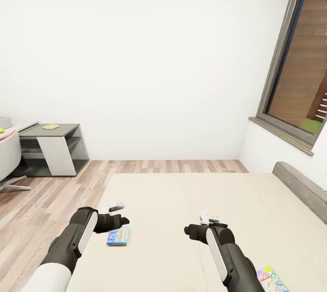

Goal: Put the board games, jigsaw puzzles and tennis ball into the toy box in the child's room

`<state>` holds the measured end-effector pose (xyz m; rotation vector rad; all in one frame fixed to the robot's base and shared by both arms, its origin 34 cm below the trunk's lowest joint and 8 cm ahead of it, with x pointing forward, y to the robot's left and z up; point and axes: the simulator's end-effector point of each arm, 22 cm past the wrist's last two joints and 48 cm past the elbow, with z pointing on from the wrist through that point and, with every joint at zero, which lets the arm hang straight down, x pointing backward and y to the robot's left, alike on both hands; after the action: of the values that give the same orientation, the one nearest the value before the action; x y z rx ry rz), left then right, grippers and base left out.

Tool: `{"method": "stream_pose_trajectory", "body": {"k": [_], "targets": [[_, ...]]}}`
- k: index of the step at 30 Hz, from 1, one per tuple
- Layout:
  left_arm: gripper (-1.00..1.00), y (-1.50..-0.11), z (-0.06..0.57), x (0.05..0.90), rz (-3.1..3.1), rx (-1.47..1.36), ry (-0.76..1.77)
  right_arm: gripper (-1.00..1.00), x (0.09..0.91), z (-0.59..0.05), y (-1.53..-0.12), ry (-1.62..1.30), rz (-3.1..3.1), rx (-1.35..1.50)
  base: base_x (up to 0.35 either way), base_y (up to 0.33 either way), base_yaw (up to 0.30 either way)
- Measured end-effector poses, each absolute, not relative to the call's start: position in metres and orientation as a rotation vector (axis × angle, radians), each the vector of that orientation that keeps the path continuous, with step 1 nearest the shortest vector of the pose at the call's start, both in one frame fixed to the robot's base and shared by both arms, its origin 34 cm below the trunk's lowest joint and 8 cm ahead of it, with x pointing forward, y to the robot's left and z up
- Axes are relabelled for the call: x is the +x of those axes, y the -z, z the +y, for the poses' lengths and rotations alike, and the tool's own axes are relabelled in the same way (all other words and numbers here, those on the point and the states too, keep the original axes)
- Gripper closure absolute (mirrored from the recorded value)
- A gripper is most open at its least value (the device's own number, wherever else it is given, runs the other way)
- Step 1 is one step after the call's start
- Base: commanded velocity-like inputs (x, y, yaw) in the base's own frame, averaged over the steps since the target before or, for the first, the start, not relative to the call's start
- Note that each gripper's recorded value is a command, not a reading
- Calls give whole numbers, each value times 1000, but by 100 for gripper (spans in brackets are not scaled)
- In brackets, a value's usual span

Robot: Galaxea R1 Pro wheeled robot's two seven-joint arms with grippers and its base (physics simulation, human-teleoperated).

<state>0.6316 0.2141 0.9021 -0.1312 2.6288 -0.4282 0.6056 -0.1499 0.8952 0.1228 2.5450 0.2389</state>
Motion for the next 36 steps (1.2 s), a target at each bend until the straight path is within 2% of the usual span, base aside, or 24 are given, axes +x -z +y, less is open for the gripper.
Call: {"method": "stream_pose_trajectory", "body": {"k": [26,36], "targets": [[-100,-902,213,631,2629,-131,429,-100,606,-150,-895,-239,2545,123,0,-290,0],[-100,-902,213,632,2629,-131,431,-100,606,-150,-895,-240,2545,122,0,-90,0]]}}
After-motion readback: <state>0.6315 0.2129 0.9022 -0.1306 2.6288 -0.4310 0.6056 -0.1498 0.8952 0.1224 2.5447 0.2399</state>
